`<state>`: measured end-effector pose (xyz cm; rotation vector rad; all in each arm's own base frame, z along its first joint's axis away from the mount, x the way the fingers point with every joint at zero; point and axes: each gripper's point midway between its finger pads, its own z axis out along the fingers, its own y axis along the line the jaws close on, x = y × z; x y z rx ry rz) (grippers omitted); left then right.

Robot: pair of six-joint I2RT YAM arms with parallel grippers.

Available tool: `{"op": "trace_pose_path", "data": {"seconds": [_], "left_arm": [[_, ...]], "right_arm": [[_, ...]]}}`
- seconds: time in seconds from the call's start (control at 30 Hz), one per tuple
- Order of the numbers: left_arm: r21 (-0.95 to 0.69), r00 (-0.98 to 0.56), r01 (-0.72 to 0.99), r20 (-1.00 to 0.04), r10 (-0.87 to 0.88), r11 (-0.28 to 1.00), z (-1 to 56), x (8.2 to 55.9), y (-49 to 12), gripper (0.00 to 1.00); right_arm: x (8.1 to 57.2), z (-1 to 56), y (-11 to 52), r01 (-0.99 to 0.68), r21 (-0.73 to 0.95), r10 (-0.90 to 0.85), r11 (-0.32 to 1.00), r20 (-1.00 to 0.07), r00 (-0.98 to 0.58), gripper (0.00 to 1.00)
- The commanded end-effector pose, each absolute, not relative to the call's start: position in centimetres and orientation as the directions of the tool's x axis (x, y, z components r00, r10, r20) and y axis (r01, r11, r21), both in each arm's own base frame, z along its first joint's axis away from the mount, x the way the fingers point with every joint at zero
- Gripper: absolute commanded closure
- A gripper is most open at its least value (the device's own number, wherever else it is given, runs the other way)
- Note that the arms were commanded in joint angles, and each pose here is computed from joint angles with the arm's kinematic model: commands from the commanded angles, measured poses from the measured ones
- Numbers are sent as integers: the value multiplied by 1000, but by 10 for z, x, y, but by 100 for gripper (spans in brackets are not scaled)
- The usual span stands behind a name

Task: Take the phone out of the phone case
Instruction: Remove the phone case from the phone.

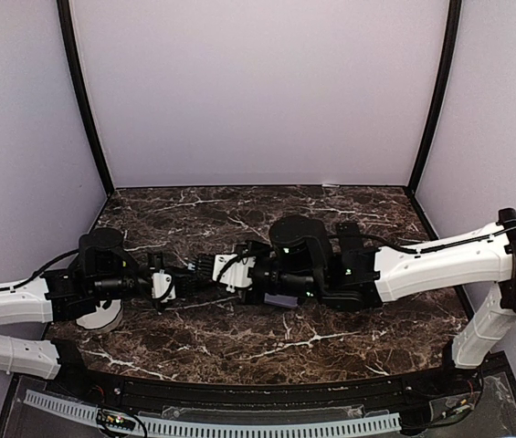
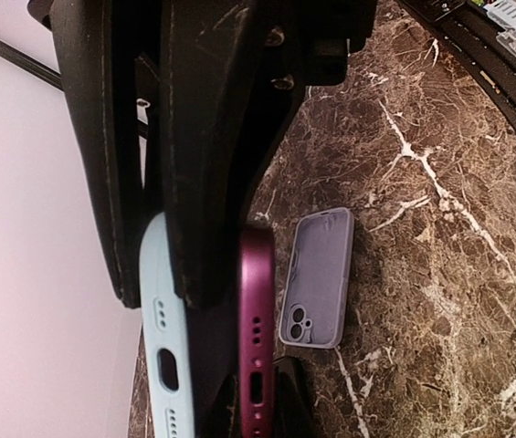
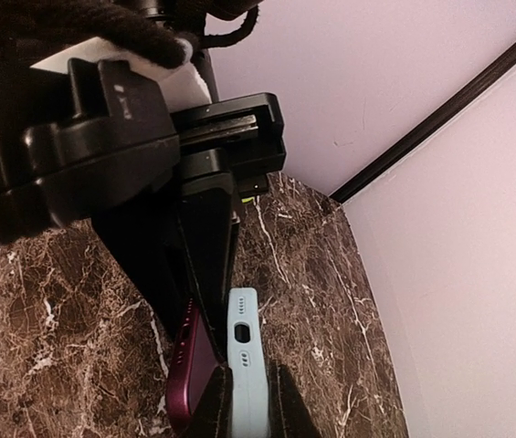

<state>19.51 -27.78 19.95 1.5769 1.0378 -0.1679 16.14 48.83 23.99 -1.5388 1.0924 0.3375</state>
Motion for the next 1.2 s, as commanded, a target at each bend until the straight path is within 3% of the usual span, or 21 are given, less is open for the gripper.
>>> {"op": "trace_pose_path", "data": {"seconds": [0.0, 0.53, 1.17], "left_arm": [[794, 651, 544, -604, 459, 273, 263, 214, -276, 100], [799, 627, 455, -602, 495, 394, 286, 231, -260, 100], [803, 629, 404, -591, 505, 437, 300, 233, -249, 100]], "right_arm": [[159, 218, 490, -791, -609, -501, 67, -705, 501, 100], [165, 219, 486, -770, -633, -528, 81, -682, 506, 100], [185, 210, 461, -740, -662, -603, 118, -640, 476, 100]]}}
